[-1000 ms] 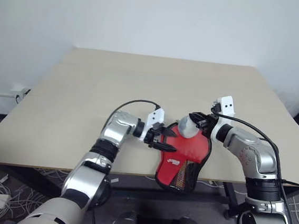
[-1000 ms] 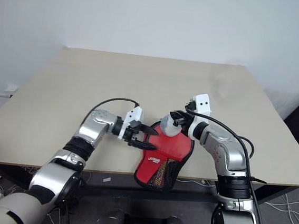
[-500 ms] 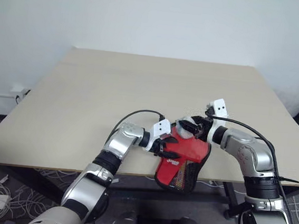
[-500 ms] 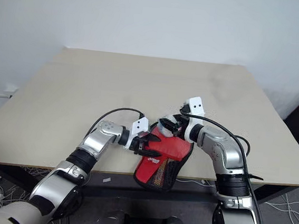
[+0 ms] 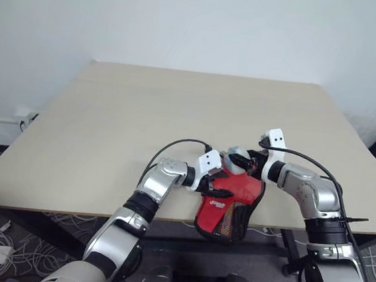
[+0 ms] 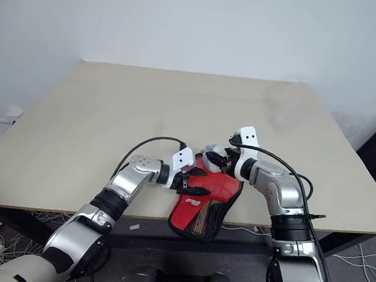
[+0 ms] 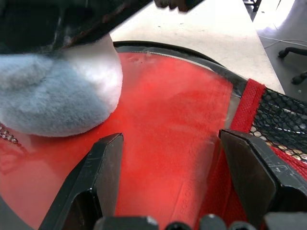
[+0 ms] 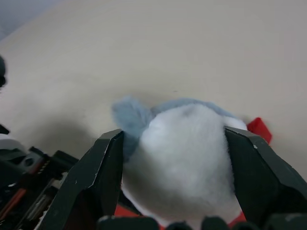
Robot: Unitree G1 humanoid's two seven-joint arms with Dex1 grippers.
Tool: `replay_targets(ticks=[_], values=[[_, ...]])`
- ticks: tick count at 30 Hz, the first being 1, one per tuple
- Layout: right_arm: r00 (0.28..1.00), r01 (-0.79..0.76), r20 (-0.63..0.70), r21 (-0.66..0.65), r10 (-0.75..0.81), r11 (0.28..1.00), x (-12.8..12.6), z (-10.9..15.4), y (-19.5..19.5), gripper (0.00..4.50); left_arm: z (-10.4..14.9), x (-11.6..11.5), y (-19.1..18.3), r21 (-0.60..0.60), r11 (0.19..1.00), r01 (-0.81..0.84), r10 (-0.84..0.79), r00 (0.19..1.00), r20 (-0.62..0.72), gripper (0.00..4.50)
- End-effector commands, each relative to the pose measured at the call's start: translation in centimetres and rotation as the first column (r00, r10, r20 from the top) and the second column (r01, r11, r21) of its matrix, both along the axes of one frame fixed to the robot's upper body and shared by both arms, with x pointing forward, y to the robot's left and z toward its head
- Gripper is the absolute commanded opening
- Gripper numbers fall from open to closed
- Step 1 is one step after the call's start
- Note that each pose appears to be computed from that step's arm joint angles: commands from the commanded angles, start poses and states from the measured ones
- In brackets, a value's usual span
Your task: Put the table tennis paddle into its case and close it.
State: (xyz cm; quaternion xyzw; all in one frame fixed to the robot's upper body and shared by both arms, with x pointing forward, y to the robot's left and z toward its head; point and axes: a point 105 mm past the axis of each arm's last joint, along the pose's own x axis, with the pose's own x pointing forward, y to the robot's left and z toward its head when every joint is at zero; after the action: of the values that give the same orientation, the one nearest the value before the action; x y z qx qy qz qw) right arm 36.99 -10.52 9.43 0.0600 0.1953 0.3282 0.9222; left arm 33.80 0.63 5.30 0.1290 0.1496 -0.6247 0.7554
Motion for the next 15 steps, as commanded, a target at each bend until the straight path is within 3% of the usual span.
replay_targets(ticks=[1, 3, 5, 12, 15], values=[[1.000, -0.006, -0.025, -0.045, 0.005, 0.999, -0.5, -1.7, 0.4, 3.32, 0.4, 0.2, -0.5, -0.006, 1.000, -0.002, 0.002, 1.000, 0.010, 3.39], [1.000, 0.008, -0.030, -0.059, -0.010, 0.998, -0.5, -2.1, 0.3, 3.32, 0.5, 0.3, -0.7, -0.009, 1.000, -0.004, 0.004, 1.000, 0.010, 3.39], [0.999, 0.018, -0.035, -0.081, -0.021, 0.997, -0.5, -2.5, 0.2, 2.95, 0.5, 0.4, -0.9, -0.002, 1.000, -0.008, 0.008, 1.000, 0.018, 3.39], [0.997, 0.078, -0.012, -0.111, -0.079, 0.991, 0.1, -2.7, -0.2, 0.83, -0.7, 0.5, -1.3, 0.060, 0.997, -0.039, 0.038, 0.999, 0.014, 3.39], [0.994, 0.109, 0.020, -0.102, -0.108, 0.989, 0.3, -2.2, -0.3, 0.15, -1.4, 0.5, -1.4, 0.089, 0.994, -0.059, 0.058, 0.998, 0.004, 3.39]])
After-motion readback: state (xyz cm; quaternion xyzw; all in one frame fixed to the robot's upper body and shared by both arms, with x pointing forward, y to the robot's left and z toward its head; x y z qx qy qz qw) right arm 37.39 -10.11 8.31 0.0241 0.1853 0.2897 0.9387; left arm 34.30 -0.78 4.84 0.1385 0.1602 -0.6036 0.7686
